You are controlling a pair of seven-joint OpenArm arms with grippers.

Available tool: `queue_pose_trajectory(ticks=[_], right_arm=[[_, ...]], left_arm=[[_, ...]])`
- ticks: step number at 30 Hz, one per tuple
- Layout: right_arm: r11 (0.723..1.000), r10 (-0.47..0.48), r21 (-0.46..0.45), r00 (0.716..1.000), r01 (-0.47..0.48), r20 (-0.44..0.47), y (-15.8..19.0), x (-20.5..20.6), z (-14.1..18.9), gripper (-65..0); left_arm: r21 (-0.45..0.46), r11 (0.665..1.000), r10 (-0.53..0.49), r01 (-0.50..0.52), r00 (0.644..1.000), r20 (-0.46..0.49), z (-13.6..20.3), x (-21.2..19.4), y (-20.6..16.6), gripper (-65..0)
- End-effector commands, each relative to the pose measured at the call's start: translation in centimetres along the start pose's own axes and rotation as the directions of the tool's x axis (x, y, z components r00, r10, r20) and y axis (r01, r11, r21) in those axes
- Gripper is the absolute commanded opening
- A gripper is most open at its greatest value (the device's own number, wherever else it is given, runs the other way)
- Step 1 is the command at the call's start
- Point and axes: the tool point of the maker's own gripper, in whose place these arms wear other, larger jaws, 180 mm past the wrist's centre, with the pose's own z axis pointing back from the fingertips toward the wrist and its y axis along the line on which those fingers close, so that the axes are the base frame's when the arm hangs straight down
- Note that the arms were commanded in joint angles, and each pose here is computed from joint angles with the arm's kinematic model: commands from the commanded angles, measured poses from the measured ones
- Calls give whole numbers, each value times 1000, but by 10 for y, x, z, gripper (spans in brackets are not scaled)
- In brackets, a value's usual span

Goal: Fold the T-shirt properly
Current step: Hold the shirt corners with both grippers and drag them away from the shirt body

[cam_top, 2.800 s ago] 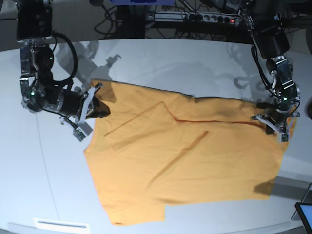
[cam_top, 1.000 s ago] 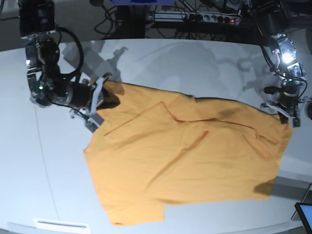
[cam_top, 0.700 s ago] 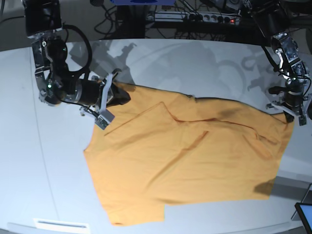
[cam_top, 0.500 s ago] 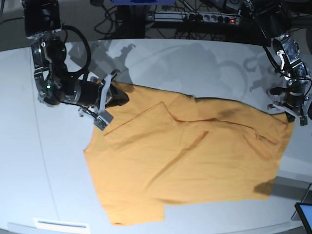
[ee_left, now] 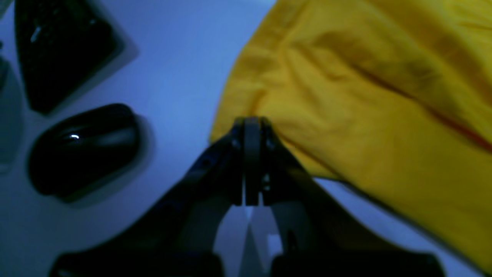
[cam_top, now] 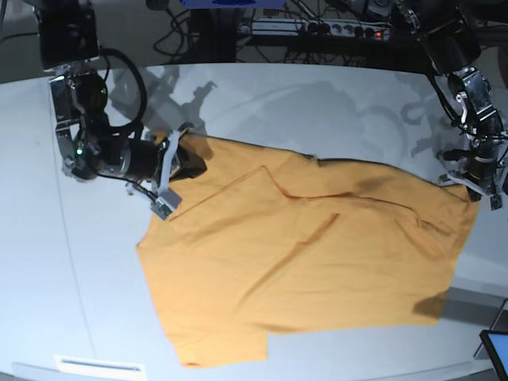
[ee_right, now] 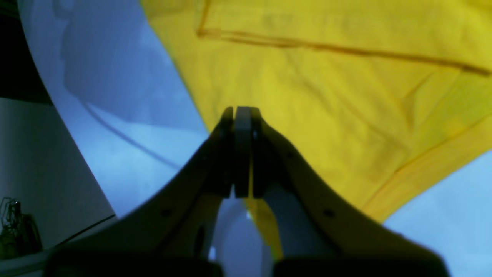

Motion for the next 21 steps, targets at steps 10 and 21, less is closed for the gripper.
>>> queue_pose_trajectory(ticks=[10,21], right_arm=[[1000,18,-3,998,-18,55,-7,23,3,-649],[1000,13,-11,1000,-13,-17,-16,5,-15,-649]], left_arm=[[3,1000,-19,19,996,90,-19,20,6,-650],[-38,998,-54,57,997,63,-33,-13,-12,-650]])
